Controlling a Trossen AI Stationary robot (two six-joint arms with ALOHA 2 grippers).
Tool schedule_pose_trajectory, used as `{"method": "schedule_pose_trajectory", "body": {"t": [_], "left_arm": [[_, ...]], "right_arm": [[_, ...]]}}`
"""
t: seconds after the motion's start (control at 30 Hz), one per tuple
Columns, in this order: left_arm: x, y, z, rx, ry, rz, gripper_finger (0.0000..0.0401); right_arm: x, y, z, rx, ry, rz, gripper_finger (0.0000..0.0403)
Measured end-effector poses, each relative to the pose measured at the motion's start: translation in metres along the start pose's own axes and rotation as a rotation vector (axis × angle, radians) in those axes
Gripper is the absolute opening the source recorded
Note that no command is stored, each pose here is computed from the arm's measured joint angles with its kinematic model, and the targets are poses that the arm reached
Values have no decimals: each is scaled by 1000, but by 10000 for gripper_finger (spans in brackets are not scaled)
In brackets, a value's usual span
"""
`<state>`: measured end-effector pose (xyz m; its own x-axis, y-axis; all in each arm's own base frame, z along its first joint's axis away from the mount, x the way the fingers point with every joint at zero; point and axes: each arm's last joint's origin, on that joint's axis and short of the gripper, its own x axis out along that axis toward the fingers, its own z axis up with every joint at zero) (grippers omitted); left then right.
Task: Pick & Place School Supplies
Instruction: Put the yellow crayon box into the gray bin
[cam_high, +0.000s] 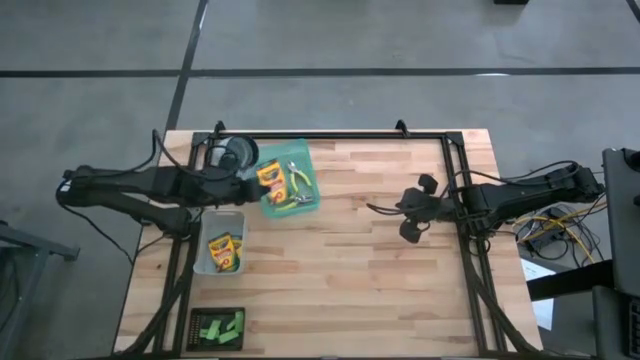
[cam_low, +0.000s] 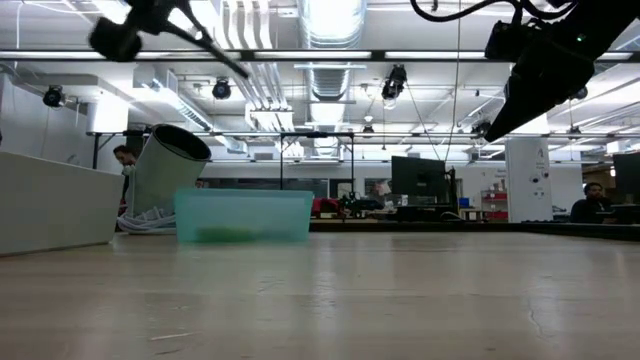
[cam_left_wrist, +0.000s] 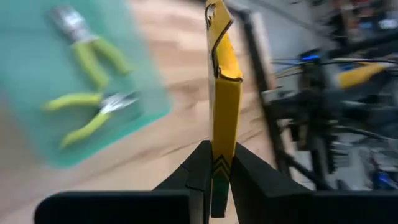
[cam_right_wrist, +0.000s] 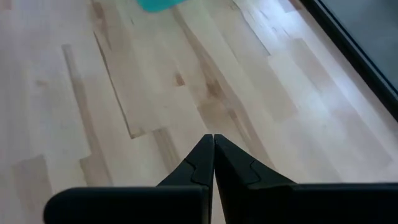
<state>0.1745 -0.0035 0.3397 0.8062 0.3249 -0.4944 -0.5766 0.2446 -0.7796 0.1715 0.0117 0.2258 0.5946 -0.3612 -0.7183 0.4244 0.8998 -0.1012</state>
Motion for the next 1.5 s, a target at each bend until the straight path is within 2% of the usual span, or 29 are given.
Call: {"method": "schedule_pose_trajectory", "body": {"t": [0.37, 0.47, 0.57, 0.7, 0.83, 1.1, 1.33, 1.5], "left_arm": [[-25, 7, 3, -105, 222, 441, 41], [-29, 7, 2, -127, 303, 606, 41], [-29, 8, -2, -179, 390, 816, 41], [-10, 6, -13, -210, 485, 826, 41], [9, 14, -27, -223, 587, 1015, 41], [44, 36, -47, -74, 678, 1169, 41], [57, 51, -56, -36, 685, 1245, 41], [62, 56, -56, -7, 559, 1253, 41]], "right_arm": [[1, -2, -1, -10, -20, -71, 8], [1, -4, 0, -4, -20, -80, 8], [2, -5, 0, 4, -19, -88, 8], [3, -7, 1, 14, -17, -98, 8], [4, -9, 2, 22, -19, -103, 8], [4, -9, 2, 24, -20, -103, 8], [4, -9, 2, 28, -17, -96, 8], [4, -9, 2, 28, -18, -95, 8]]}}
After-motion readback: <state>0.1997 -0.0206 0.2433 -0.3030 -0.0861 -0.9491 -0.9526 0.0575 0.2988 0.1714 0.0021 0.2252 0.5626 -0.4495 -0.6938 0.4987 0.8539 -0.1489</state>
